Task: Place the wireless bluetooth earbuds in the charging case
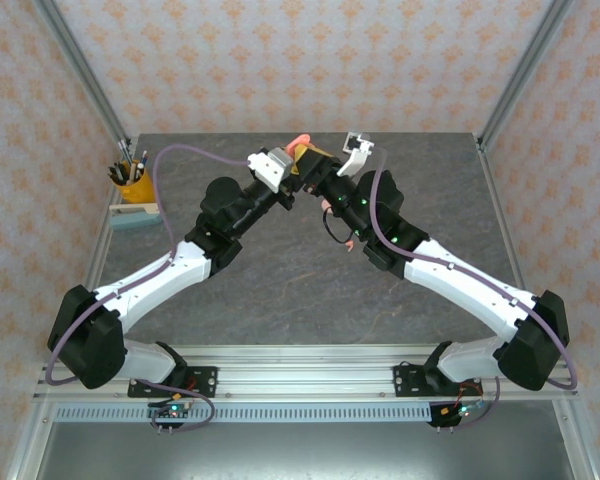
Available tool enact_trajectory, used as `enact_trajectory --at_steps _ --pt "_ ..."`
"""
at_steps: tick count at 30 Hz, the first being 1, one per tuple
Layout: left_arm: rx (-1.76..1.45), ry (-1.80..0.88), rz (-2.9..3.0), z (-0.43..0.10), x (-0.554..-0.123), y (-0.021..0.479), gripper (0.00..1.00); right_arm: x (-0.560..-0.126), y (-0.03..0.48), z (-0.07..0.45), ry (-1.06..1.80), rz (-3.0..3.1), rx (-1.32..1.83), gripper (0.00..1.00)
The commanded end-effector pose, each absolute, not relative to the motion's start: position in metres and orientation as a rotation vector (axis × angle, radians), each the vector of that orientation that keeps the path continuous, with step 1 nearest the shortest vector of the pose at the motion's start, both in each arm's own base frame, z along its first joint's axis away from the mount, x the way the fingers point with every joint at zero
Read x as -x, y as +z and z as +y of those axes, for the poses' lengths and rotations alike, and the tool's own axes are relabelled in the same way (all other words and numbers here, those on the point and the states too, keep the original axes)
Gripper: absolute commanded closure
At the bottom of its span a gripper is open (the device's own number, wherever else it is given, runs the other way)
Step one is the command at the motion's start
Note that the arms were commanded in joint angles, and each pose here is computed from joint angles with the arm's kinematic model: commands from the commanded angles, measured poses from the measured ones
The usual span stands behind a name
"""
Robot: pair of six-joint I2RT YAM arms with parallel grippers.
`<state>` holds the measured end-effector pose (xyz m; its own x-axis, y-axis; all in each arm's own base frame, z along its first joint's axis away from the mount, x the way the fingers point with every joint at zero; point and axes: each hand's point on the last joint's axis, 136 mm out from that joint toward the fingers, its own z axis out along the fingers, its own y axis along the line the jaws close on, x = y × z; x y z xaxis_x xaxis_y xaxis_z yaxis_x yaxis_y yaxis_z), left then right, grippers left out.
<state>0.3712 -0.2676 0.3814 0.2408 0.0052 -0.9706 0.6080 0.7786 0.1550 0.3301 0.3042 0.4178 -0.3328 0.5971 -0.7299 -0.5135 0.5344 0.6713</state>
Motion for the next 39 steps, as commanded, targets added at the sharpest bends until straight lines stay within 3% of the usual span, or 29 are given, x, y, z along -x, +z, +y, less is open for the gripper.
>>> enact_trajectory --at_steps 1,22,29,39 --pt "-0.562 -0.484 1.154 -0.272 -0.357 0.42 1.0 -0.319 0.377 0.325 1.1 1.686 0.013 0.83" --pt "-0.559 -0.474 1.149 -0.269 -0.355 0.424 1.0 -0.328 0.338 0.334 0.957 1.874 0.084 0.82" --pt "-0.56 -0.474 1.148 -0.269 -0.354 0.425 1.0 -0.331 0.335 0.325 0.911 1.885 0.047 0.69" --pt "-0.554 -0.483 1.152 -0.268 -0.353 0.424 1.0 -0.337 0.333 0.311 0.864 1.896 -0.035 0.61"
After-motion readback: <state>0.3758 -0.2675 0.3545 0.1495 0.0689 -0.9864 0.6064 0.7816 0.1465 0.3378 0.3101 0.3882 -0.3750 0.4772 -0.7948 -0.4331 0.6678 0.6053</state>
